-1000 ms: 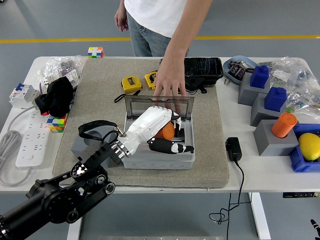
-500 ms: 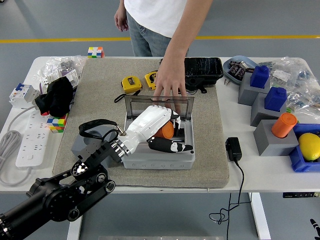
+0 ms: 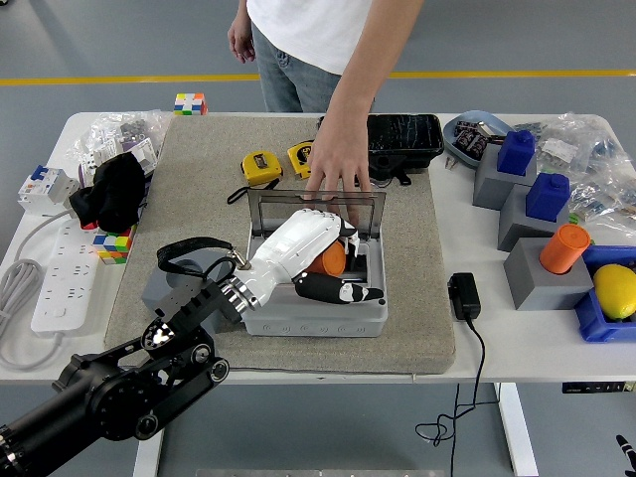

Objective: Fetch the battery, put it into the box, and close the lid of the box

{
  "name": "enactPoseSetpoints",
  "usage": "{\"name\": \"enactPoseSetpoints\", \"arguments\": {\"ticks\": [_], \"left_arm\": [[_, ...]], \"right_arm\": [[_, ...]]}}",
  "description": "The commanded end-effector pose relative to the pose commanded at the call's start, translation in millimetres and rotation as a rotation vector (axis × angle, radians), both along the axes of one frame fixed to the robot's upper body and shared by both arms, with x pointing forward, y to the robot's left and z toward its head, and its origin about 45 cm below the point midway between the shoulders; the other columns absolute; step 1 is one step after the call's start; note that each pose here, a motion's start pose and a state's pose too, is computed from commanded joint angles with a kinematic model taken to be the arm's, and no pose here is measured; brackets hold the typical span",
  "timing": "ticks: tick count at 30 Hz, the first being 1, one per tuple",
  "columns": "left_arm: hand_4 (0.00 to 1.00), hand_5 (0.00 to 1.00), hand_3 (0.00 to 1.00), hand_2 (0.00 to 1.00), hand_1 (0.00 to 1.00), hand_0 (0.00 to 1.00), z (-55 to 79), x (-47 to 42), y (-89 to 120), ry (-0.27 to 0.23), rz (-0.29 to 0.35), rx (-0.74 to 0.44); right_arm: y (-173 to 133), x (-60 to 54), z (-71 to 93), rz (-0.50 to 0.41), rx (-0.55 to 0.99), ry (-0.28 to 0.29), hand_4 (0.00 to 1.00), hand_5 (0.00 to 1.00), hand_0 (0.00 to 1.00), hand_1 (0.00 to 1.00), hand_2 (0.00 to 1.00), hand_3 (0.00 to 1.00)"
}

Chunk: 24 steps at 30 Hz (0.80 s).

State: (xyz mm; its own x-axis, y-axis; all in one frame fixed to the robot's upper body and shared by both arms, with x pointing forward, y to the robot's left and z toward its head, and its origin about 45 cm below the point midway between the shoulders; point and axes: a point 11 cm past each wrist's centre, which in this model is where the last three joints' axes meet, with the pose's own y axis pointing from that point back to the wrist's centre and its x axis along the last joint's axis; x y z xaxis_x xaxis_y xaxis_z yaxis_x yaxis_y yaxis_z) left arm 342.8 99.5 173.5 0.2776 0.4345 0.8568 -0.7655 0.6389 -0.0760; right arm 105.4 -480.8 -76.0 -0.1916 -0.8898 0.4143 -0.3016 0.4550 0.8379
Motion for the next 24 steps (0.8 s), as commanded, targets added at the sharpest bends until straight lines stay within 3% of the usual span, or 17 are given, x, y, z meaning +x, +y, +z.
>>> {"name": "enactPoseSetpoints", "arguments": {"ticks": [1,2,7,8,13,14,19,20,24], "left_arm": [[0.998,0.613,0.404,0.499,0.658,0.684,-0.5,-0.1,0,0.001,0.000,0.002],[0.998,0.633,0.533,0.650,0.751,0.883,-0.7,-0.1,0,0.001,0.000,0.003],[0.998,0.633,0.533,0.650,0.751,0.883,-0.8,-0.7,1,-0.015,0.005,0.014],[0.998,0.656,0.608,0.738,0.831,0.950,-0.3,-0.9,1,-0.019,0.006,0.014],[0.998,0.656,0.608,0.738,0.831,0.950,7.6,-2.6,1,-0.067,0.005,0.005],[0.998,0.677,0.604,0.687,0.786,0.877,11.3,-3.3,0,-0.082,0.002,-0.006],[0.998,0.677,0.604,0.687,0.786,0.877,26.8,-7.3,-3,-0.135,-0.017,-0.054],[0.998,0.732,0.570,0.612,0.681,0.677,29.6,-8.0,-3,-0.140,-0.022,-0.064],[0.998,0.732,0.570,0.612,0.681,0.677,35.9,-8.3,-6,-0.102,-0.039,-0.060]], "right_arm": [[0,-0.1,0.0,0.000,0.000,0.000,0.998,0.998,0.827,0.818,0.782,0.817],[0,-0.2,0.1,0.001,0.000,0.000,0.998,0.998,0.827,0.813,0.781,0.817],[0,-0.7,0.0,0.000,0.000,0.001,0.998,0.998,0.827,0.813,0.781,0.817],[0,-0.9,-0.1,0.001,0.001,0.002,0.998,0.998,0.827,0.813,0.781,0.817],[0,-1.7,-0.6,0.001,0.002,0.004,0.998,0.998,0.827,0.813,0.781,0.817],[0,-1.7,-0.5,0.001,0.002,0.004,0.998,0.998,0.827,0.813,0.780,0.818],[0,-1.9,-0.3,0.000,0.000,0.005,0.998,0.998,0.827,0.813,0.780,0.818],[-1,-1.9,-0.2,-0.001,0.000,0.006,0.998,0.998,0.826,0.807,0.779,0.817],[0,-1.9,-0.3,-0.002,0.001,0.005,0.998,0.998,0.826,0.807,0.779,0.817]]}}
